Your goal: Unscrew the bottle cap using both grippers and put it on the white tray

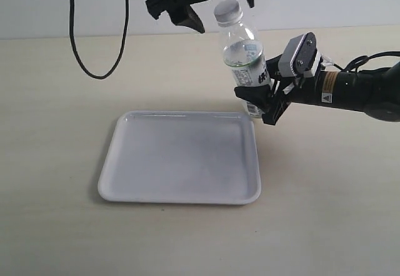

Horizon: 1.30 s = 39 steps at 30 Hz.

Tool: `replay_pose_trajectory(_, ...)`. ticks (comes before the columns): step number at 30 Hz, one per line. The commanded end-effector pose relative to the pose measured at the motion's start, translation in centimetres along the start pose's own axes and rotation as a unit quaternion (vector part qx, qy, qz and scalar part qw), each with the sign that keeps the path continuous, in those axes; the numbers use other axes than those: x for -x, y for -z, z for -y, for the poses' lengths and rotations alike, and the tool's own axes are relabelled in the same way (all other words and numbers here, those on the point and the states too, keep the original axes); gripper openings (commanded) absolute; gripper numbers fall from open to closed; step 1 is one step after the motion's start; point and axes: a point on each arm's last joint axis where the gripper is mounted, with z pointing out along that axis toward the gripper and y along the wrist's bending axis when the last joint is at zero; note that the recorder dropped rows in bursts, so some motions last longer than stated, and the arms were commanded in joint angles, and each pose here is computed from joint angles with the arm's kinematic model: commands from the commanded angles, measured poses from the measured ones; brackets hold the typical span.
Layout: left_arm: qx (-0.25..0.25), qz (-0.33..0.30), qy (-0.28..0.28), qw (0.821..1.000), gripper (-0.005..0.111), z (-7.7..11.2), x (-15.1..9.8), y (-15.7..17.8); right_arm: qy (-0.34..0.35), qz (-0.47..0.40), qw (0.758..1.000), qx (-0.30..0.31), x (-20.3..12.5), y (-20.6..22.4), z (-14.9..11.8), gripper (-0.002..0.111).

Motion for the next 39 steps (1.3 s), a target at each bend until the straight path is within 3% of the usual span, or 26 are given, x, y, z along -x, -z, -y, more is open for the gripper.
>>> replay_pose_trajectory(1, -0.022, 0.024, -0.142, 0.989, 0.102, 0.6, 0.3, 0.0, -0.014, 0.031, 0.999, -0.004, 0.7, 0.0, 0.1, 0.0)
replay_pose_trajectory(5, -0.023, 0.034, -0.271, 0.962, 0.101, 0.7, 0.4, 0.1, -0.011, 0.036, 0.999, 0.003, 0.8, 0.0, 0.0, 0.0)
replay_pose_trajectory(12, -0.024, 0.048, -0.395, 0.917, 0.101, 0.8, 0.6, 0.1, -0.008, 0.034, 0.999, 0.007, 0.8, 0.0, -0.1, 0.0)
replay_pose_trajectory(21, -0.119, 0.022, -0.413, 0.903, 0.101, 0.9, 0.9, 0.4, -0.008, 0.028, 1.0, 0.007, 0.7, 0.0, -0.1, 0.0)
replay_pose_trajectory(27, -0.104, -0.004, -0.431, 0.896, 0.1, -0.7, 1.7, 0.4, -0.006, 0.026, 1.0, 0.009, 0.6, 0.0, -0.1, 0.0)
replay_pose_trajectory(33, -0.105, -0.006, -0.425, 0.899, 0.081, -1.4, 2.4, 0.4, -0.006, 0.026, 1.0, 0.009, 0.6, 0.0, -0.1, 0.0)
replay_pose_trajectory(39, -0.107, -0.013, -0.43, 0.897, 0.079, -1.7, 2.4, -0.5, -0.006, 0.028, 1.0, 0.01, 0.7, 0.0, -0.2, 0.0)
